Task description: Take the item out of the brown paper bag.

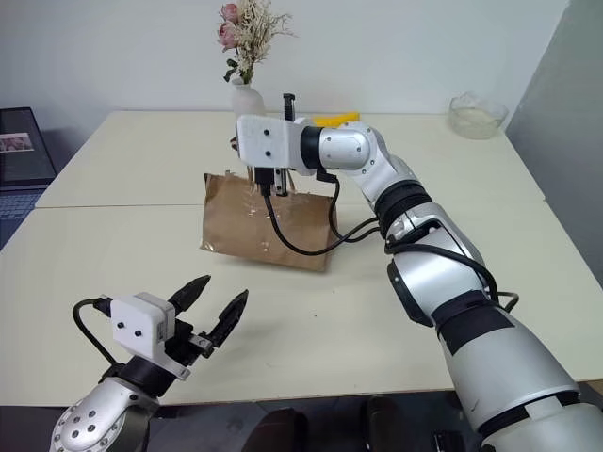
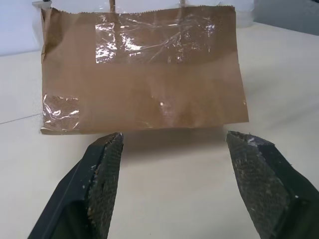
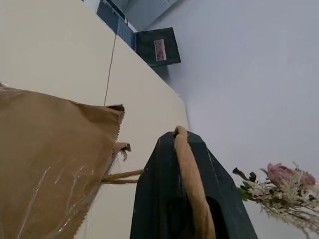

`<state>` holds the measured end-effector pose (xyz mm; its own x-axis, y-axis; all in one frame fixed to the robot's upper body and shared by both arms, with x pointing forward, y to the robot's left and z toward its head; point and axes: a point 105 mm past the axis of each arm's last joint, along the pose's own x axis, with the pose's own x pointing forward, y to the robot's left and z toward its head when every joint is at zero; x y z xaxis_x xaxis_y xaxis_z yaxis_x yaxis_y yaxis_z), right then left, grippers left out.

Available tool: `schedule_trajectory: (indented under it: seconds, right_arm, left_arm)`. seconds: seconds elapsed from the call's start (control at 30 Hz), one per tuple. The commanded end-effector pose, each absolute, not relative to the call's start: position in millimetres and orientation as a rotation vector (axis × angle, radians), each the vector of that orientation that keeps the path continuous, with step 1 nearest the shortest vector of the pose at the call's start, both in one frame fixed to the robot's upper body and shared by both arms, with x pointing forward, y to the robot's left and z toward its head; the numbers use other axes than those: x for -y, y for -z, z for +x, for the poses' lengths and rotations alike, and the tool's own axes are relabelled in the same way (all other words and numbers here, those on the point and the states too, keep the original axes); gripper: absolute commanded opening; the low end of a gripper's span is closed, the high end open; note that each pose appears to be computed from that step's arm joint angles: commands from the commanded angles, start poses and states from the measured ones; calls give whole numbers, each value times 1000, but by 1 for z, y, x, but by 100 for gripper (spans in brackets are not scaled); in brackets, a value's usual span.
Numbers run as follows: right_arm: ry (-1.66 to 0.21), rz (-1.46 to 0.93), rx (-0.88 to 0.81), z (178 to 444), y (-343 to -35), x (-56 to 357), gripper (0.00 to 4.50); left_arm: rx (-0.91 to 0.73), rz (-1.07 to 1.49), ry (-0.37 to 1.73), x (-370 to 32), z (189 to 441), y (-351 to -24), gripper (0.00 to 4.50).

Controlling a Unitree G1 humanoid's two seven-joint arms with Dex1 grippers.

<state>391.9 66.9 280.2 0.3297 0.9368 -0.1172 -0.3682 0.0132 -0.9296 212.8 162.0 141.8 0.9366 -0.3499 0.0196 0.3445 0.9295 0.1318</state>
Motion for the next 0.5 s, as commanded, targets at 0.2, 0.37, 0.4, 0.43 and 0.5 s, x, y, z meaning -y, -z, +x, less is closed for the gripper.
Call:
schedule_trajectory:
  seconds: [0.2,0.37,0.4,0.43,0.5]
  right_arm:
    - [-1026,-1362,790,391,-284,-78,7]
    - [-991,-1449,748,400,-265,-74,7]
    - [-981,-1463,730,403,-262,-72,7]
    - [-979,-1462,716,404,-259,-71,7]
    - [-971,-1449,691,407,-257,-69,7]
  left_arm:
    - [115,177,373,-153,212,-157,345]
    - [113,177,372,-155,216,-156,345]
    - [113,178,372,-155,216,-155,345]
    - [113,178,372,-155,217,-155,345]
    - [113,180,375,-155,217,-155,345]
